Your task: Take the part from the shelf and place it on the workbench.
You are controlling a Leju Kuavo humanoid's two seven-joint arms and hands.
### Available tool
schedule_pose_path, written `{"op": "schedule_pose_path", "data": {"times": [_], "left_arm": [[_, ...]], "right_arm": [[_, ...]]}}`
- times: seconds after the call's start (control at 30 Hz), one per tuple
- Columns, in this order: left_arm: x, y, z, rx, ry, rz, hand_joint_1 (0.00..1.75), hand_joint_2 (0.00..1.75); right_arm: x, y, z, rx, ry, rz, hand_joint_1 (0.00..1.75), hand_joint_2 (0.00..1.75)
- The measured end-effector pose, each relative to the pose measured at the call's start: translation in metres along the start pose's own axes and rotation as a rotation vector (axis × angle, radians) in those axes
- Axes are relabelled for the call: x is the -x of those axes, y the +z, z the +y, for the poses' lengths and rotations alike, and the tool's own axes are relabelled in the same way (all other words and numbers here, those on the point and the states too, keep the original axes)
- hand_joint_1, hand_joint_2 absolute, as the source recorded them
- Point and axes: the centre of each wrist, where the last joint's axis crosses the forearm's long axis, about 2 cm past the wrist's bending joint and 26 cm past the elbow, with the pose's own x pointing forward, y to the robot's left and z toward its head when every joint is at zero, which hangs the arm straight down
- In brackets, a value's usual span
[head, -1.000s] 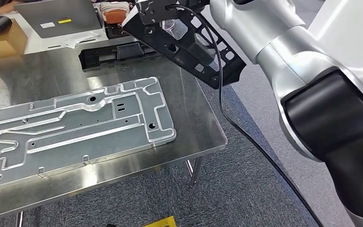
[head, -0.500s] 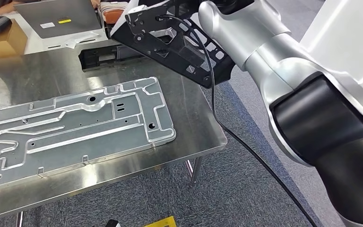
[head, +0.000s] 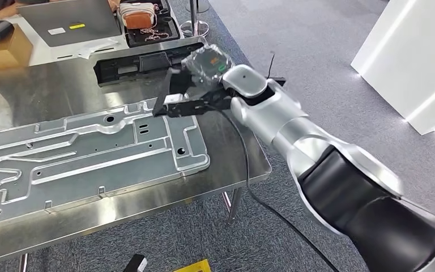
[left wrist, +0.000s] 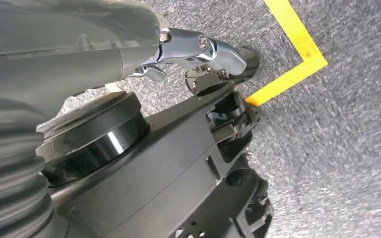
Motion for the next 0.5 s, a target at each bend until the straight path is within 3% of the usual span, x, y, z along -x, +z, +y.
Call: {"op": "schedule_pose_path", "data": {"times": [0.17,0.5], "left_arm": [[0.001,0.000,0.000,-0.007,0.018,-0.010,0.00,1.75],[0.001,0.000,0.000,-0.006,0.013,-0.035,0.00,1.75]], "right_arm": [[-0.014,0.007,0.030,-0.034,-0.073,-0.004,1.75,1.75],[-0.021,0.018,0.059,-0.086,-0.124,0.005,1.75,1.75]]}}
